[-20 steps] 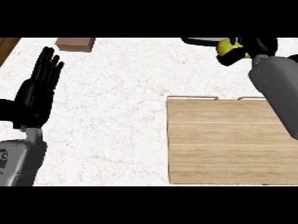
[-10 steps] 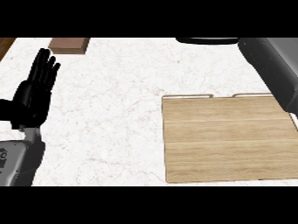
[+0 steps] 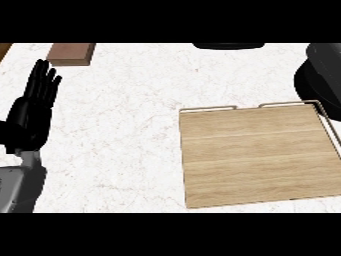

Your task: Pick the pear from the tray and place it in the pot

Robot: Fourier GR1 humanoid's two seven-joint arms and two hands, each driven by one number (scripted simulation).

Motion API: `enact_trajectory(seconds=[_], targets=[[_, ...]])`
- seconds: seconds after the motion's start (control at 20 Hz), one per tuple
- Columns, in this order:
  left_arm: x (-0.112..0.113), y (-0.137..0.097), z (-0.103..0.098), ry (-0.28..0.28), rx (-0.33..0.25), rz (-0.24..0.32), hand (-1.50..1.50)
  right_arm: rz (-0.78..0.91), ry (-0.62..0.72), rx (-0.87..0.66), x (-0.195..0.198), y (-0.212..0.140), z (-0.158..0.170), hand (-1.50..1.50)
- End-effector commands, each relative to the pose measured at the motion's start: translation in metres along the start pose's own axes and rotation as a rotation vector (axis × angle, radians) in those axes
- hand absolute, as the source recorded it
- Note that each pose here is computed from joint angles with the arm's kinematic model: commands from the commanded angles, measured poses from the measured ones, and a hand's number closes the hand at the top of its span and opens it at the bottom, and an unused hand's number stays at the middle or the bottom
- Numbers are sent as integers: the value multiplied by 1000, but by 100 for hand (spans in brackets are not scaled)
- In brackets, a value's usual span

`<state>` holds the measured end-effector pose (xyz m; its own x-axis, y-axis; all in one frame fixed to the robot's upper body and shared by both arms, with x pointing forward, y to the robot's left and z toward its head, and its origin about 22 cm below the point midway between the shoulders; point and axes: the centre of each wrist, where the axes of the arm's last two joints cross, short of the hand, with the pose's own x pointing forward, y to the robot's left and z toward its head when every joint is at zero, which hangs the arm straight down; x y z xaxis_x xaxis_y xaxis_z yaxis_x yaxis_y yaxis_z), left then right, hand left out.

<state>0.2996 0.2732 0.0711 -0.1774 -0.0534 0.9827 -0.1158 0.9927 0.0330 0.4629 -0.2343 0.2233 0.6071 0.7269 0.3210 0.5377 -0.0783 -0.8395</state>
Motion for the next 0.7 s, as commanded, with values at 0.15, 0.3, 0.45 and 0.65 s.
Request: enact_trajectory(seconds=[0.15,0.3,0.45,0.65], targets=[[-5,1,-2,-2,23,-4,0,5,90,-18,-84,5,-29,150],[12,8,-6,-4,-1,9,0,-4,73,-3,-120,5,-37,150],[-2,-7,3,-4,-10,6,0,-22,90,12,-143,7,-37,150],[-4,-10,3,-15,-15,5,0,7,91,10,-184,3,-67,150]])
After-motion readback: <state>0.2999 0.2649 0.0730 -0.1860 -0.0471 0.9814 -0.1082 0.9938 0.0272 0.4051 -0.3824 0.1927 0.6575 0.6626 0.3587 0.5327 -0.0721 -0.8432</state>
